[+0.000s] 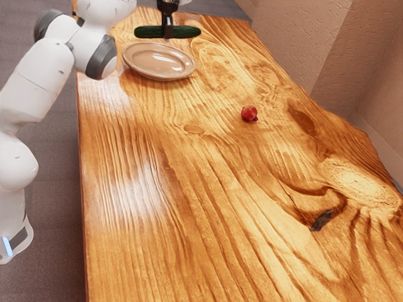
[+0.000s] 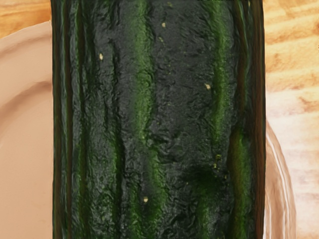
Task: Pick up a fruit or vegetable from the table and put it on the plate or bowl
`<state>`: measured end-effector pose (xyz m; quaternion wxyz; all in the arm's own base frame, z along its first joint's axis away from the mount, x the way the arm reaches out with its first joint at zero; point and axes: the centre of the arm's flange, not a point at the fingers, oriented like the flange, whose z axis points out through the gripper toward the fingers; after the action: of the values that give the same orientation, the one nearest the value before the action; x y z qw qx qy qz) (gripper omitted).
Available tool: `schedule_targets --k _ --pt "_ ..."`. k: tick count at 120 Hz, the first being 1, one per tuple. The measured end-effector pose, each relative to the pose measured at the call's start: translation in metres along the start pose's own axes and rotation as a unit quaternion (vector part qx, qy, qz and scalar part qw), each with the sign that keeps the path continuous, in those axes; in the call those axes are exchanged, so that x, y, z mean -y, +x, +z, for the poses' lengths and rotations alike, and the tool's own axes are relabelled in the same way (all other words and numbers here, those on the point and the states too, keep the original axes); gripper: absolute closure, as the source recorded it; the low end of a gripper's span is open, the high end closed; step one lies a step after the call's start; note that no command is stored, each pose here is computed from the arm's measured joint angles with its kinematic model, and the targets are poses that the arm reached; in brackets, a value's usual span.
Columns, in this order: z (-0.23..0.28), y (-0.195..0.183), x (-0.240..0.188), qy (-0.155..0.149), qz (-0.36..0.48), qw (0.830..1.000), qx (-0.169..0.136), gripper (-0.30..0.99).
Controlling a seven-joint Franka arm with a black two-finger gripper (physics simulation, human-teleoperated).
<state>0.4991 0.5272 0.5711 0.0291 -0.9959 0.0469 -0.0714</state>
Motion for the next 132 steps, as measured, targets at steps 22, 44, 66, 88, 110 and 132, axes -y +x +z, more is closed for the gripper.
schedule_targets --k 22,44,66,88,110,132 --pt "0.031 0.013 0.007 -0.001 0.011 1.0 -0.019 0.52" --pt "0.04 0.021 0.01 0.005 0.019 0.999 -0.038 0.33" --pt "0.036 0.022 0.01 0.01 0.024 0.998 -0.049 0.09" --pt "0.024 0.033 -0.001 0.01 0.041 0.997 -0.064 0.02" --pt "-0.088 0.185 -0.246 0.001 0.247 0.962 -0.12 0.01" --pt "-0.106 0.238 -0.445 -0.02 0.38 0.919 -0.099 0.0"
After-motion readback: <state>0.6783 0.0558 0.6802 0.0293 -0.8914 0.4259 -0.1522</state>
